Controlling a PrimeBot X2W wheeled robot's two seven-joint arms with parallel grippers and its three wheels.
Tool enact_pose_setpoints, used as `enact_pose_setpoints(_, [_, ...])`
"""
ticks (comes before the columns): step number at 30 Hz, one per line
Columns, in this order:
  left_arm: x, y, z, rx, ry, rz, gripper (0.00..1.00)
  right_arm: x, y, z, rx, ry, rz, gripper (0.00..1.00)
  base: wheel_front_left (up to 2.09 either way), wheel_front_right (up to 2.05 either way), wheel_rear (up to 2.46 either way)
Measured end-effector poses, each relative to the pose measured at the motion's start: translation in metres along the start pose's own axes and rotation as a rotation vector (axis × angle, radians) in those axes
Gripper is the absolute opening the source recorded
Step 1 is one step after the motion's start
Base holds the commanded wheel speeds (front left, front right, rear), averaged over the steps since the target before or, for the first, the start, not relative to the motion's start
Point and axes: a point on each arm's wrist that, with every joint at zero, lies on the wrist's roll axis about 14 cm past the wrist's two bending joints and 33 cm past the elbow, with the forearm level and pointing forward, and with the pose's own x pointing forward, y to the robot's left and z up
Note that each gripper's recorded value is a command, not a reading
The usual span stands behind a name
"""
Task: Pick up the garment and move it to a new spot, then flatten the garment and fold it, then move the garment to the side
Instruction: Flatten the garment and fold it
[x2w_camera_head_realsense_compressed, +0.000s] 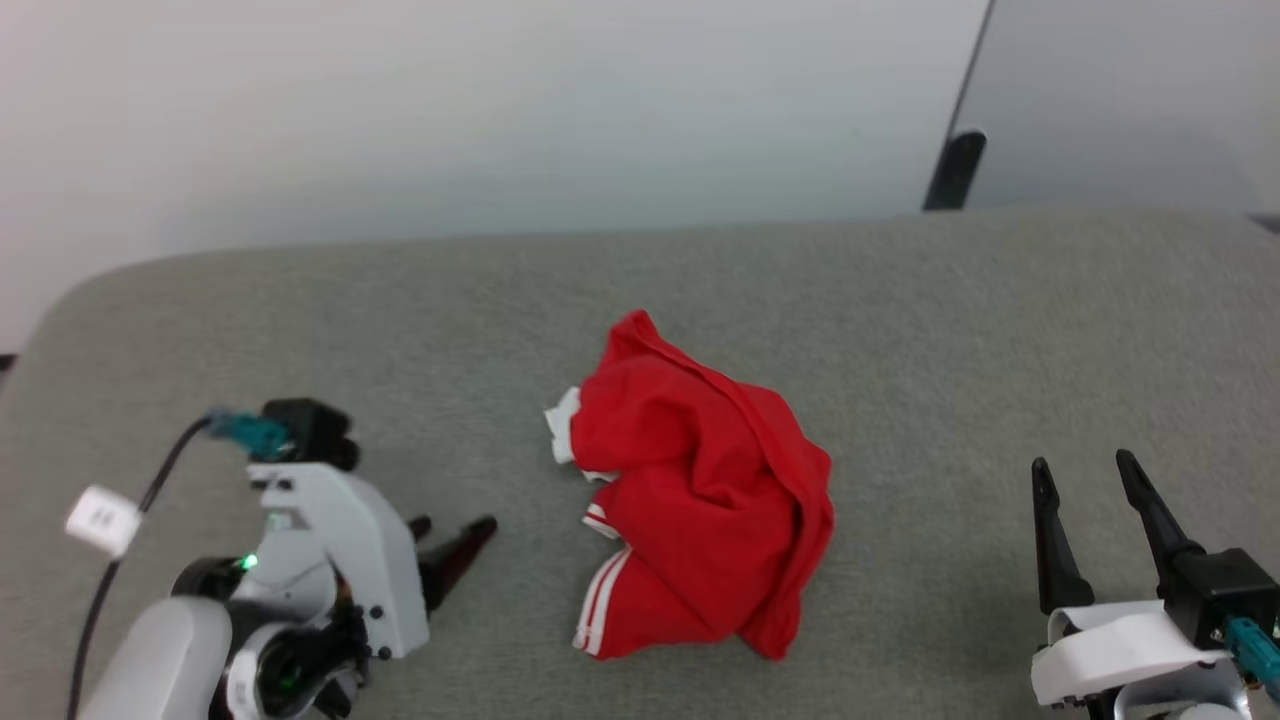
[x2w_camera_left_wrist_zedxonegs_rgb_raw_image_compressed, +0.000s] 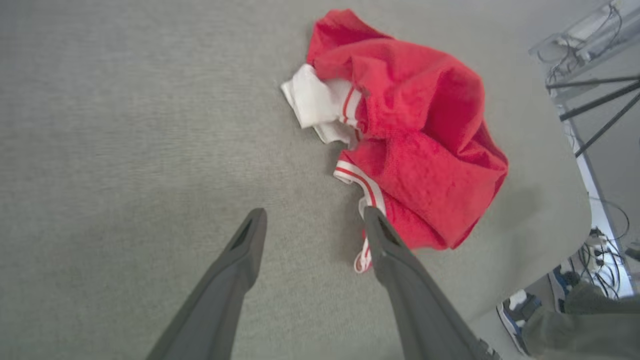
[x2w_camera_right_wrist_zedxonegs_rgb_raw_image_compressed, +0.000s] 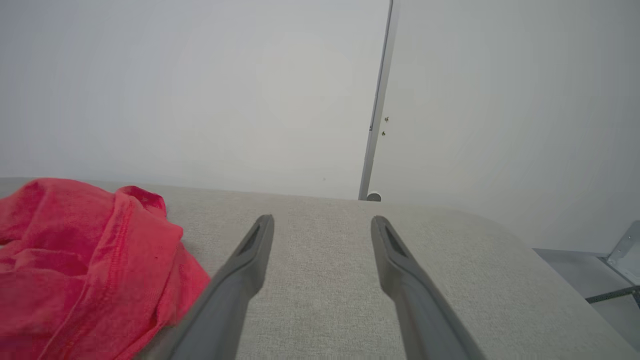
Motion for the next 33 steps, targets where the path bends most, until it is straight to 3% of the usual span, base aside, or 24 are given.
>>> enact_pose_setpoints(4, [0.013, -0.015, -0.018, 0.013, 0.192, -0.03, 1.0, 0.001, -0.008, -0.01, 0.005, 0.026, -0.024, 1.0, 0.0, 0.0, 0.0])
enact_pose_setpoints(12, [0.037, -0.04, -0.054, 0.019, 0.416, -0.096, 1.0, 0.003, -0.017, -0.025, 0.018, 0.068, -0.052, 1.0, 0.0, 0.0, 0.0])
enact_pose_setpoints(32, [0.078, -0.038, -0.101, -0.034, 0.584, -0.139, 1.0, 0.011, -0.024, -0.042, 0.031, 0.11, -0.075, 1.0, 0.0, 0.0, 0.0])
enact_pose_setpoints(33, [0.078, -0.039, -0.103, -0.029, 0.589, -0.147, 0.95, 0.012, -0.023, -0.043, 0.032, 0.111, -0.073, 1.0, 0.0, 0.0, 0.0])
